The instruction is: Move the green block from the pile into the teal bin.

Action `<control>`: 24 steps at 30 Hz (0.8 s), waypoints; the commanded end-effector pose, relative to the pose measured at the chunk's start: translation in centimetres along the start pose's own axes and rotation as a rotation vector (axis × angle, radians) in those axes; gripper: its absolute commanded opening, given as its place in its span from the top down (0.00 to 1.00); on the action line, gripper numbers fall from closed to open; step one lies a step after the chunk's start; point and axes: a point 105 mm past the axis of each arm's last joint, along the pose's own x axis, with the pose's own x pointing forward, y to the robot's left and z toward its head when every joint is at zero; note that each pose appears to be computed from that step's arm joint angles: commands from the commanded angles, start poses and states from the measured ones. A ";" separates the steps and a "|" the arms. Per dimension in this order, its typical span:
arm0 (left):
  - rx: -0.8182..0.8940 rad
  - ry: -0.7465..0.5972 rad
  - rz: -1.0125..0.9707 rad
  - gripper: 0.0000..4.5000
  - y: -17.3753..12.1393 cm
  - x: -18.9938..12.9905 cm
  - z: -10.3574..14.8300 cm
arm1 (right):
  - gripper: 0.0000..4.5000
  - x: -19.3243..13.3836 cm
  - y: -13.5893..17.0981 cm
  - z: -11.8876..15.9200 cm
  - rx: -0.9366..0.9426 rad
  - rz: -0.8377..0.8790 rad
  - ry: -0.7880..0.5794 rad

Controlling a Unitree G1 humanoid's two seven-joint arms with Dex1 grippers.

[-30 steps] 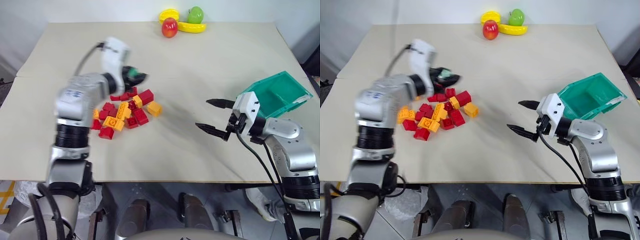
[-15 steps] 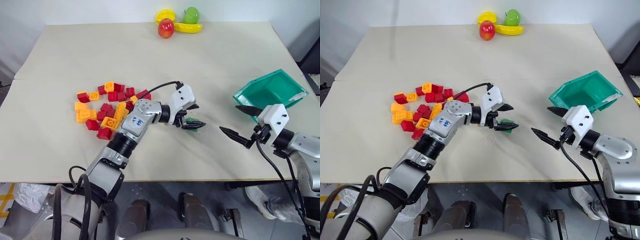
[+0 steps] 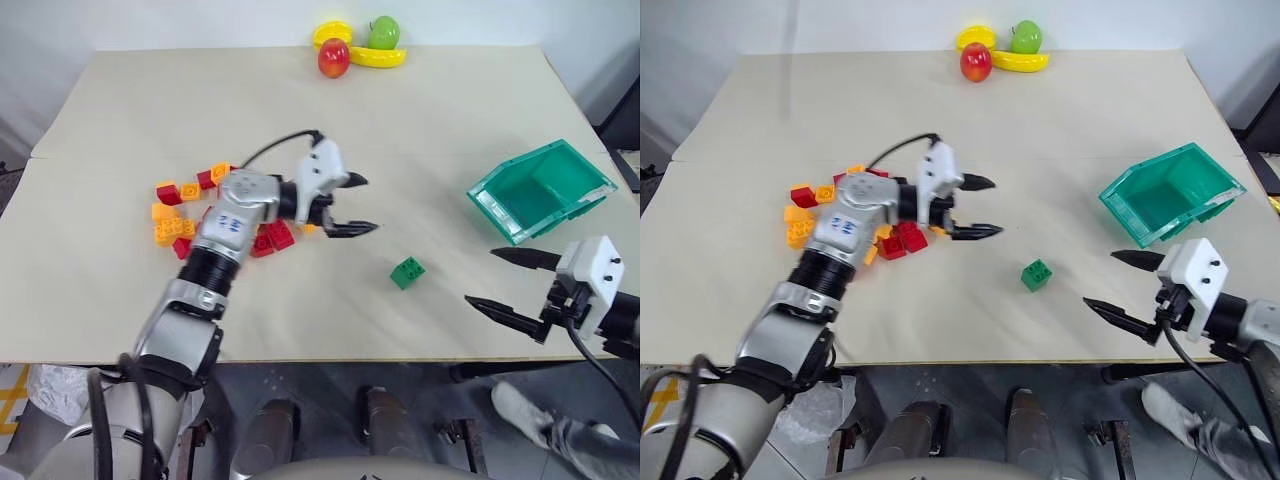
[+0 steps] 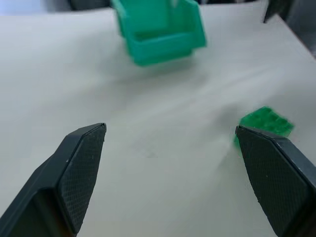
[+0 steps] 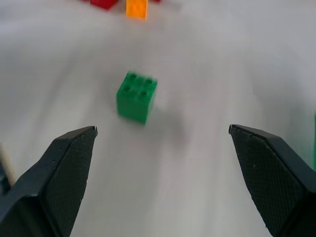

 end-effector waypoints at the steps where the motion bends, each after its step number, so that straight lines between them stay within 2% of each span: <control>1: 0.045 -0.058 -0.104 0.01 -1.1 -2.6 0.4 | 0.00 -1.0 0.7 1.2 -0.063 0.018 0.044; 4: 0.040 -0.045 -0.144 0.01 -1.6 -4.4 -0.3 | 0.00 -0.7 1.3 1.7 -0.045 0.036 0.054; 6: -0.006 -0.121 -0.161 0.01 -1.9 -6.1 -0.1 | 0.00 0.8 1.6 2.2 -0.036 0.025 0.048; 10: -0.036 -0.160 -0.176 0.01 -2.3 -7.7 -0.6 | 0.00 3.2 2.4 2.5 -0.007 0.029 0.057; 13: -0.058 -0.191 -0.208 0.01 -3.2 -9.1 -0.8 | 0.00 5.3 3.2 2.0 0.052 0.064 0.091; 16: -0.059 -0.196 -0.224 0.01 -4.6 -10.9 -1.7 | 0.00 9.2 2.3 1.0 0.138 -0.028 0.087; 24: -0.061 -0.262 -0.198 0.01 -5.6 -11.0 -1.0 | 0.00 13.2 2.0 -0.4 0.208 -0.045 0.168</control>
